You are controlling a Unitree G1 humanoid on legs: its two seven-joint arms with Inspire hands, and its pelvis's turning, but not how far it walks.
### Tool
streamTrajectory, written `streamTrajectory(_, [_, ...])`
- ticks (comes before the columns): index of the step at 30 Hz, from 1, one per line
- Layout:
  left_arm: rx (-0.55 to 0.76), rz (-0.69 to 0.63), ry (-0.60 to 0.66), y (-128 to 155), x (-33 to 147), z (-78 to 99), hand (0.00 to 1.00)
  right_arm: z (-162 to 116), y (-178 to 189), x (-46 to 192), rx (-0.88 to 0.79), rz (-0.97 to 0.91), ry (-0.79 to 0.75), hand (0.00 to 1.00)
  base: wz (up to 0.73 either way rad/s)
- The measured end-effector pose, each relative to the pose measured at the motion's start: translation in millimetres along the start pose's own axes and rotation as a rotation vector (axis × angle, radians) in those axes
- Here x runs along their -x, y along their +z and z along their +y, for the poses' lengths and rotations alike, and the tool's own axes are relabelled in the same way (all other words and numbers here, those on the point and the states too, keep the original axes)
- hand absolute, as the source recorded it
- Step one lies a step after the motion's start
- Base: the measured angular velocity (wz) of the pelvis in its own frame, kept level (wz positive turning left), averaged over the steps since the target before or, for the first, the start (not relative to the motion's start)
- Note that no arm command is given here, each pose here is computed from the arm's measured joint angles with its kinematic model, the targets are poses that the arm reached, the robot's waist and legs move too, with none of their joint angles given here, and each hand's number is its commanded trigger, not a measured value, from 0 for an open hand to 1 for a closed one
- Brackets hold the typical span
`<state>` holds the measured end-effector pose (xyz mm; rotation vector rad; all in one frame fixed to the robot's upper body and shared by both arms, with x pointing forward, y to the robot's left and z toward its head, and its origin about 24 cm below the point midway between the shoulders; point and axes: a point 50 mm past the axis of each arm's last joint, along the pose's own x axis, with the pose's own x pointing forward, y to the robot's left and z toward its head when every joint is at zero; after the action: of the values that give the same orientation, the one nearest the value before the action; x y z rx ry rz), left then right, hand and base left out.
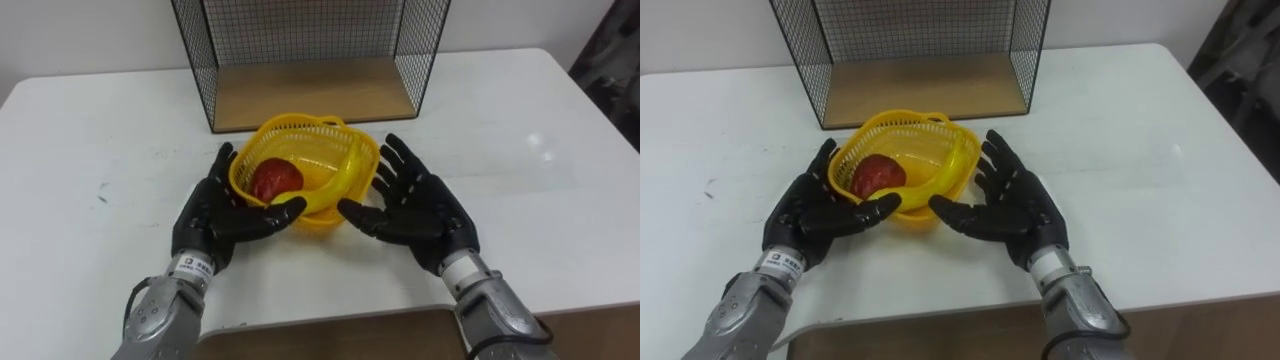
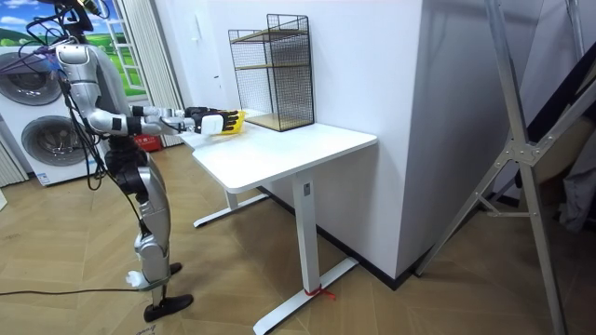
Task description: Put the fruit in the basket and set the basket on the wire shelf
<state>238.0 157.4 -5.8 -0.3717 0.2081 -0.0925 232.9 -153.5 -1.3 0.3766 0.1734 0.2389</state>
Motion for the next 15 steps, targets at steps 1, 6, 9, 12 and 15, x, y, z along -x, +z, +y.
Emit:
streamTrajectory(1, [0.0,0.0,0.0,0,0.0,0.0,0.0,0,0,0,0.0,-0.001,0.0,0.0,0.0])
streamTrajectory(6, [-0.006,0.014,-0.027,-3,-0.2,-6.2,0.0,3,0,-1,0.002,-0.015,0.007,0.0,0.0])
streamTrajectory(9, [-0.01,0.013,-0.038,-4,-0.1,-8.2,0.0,3,1,-1,-0.011,-0.023,-0.002,0.0,0.0])
streamTrajectory(12, [-0.014,0.007,-0.05,-4,-0.1,-11.1,0.0,4,0,-1,-0.04,-0.028,-0.009,0.0,0.0])
streamTrajectory(15, [-0.016,0.007,-0.053,-5,-0.1,-11.4,0.0,5,0,-1,-0.041,-0.03,-0.015,0.0,0.0])
